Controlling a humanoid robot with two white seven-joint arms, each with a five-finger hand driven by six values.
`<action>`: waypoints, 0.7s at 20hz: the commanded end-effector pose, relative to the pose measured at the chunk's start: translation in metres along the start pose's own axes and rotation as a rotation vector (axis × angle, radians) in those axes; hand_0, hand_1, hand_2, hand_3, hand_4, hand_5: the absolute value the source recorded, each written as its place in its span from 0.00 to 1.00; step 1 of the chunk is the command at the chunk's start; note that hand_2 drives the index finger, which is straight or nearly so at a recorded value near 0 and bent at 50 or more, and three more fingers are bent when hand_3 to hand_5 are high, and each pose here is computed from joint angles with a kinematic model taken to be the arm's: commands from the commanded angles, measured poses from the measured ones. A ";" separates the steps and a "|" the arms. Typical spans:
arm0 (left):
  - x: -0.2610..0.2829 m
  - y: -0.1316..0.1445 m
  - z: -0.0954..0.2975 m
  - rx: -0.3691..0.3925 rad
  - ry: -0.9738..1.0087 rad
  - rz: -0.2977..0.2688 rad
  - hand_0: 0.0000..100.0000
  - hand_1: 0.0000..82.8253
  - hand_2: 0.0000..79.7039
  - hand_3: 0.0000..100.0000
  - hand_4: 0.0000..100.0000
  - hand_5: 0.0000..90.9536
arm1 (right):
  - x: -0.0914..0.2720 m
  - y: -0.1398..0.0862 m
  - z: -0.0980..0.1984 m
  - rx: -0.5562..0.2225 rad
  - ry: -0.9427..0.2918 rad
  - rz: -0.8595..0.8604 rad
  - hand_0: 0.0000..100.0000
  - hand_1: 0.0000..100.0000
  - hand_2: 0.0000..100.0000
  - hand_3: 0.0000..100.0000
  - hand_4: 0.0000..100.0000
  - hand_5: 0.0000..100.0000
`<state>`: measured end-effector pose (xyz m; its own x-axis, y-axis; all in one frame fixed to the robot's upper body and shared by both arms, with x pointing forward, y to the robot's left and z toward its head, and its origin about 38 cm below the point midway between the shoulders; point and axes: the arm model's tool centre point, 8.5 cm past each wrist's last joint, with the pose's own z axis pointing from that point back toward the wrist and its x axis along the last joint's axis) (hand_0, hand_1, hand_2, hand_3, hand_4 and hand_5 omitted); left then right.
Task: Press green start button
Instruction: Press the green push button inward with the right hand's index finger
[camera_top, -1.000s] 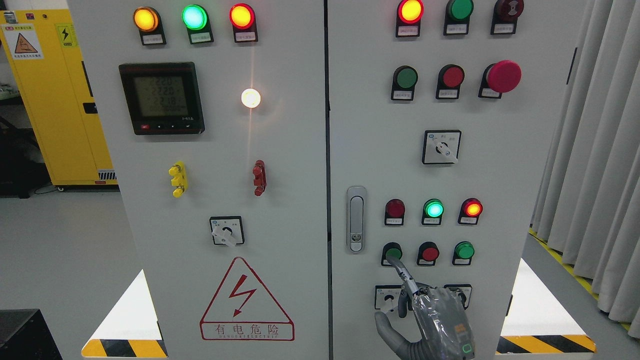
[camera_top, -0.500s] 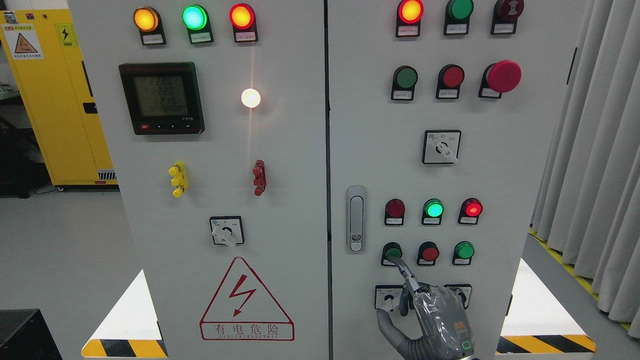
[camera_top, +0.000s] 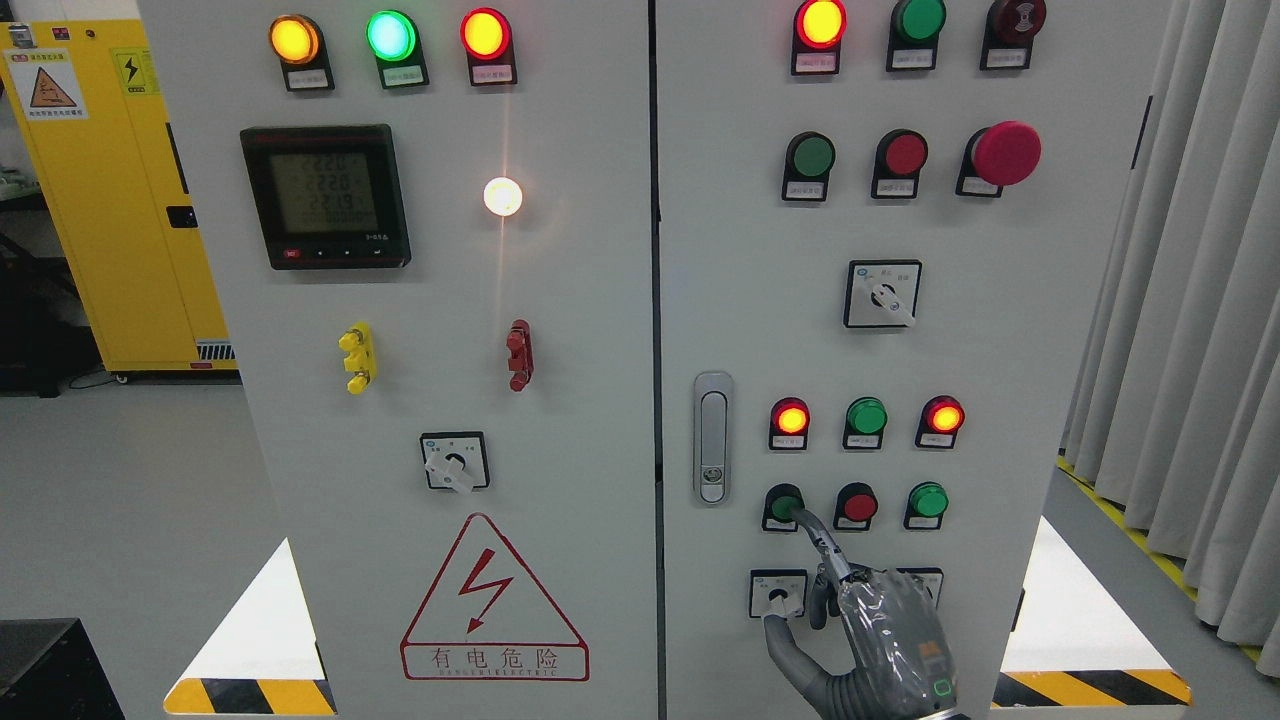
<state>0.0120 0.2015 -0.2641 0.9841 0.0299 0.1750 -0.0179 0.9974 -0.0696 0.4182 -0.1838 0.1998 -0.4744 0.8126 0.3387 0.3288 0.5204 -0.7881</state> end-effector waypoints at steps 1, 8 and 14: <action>-0.001 0.000 0.000 0.000 0.001 0.000 0.12 0.67 0.00 0.00 0.00 0.00 | -0.006 0.002 0.001 0.004 0.022 -0.009 0.51 0.71 0.00 0.85 0.85 0.98; 0.000 0.000 0.000 0.000 0.000 0.000 0.12 0.67 0.00 0.00 0.00 0.00 | -0.006 0.006 0.001 0.014 0.023 -0.014 0.51 0.71 0.00 0.85 0.85 0.98; 0.000 0.000 0.000 0.000 0.000 0.000 0.12 0.67 0.00 0.00 0.00 0.00 | -0.006 0.007 0.000 0.015 0.024 -0.016 0.51 0.71 0.00 0.86 0.85 0.98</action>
<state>0.0120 0.2015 -0.2641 0.9841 0.0299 0.1750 -0.0179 0.9974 -0.0696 0.4207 -0.1847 0.1982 -0.4707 0.8098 0.3503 0.3231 0.5277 -0.7856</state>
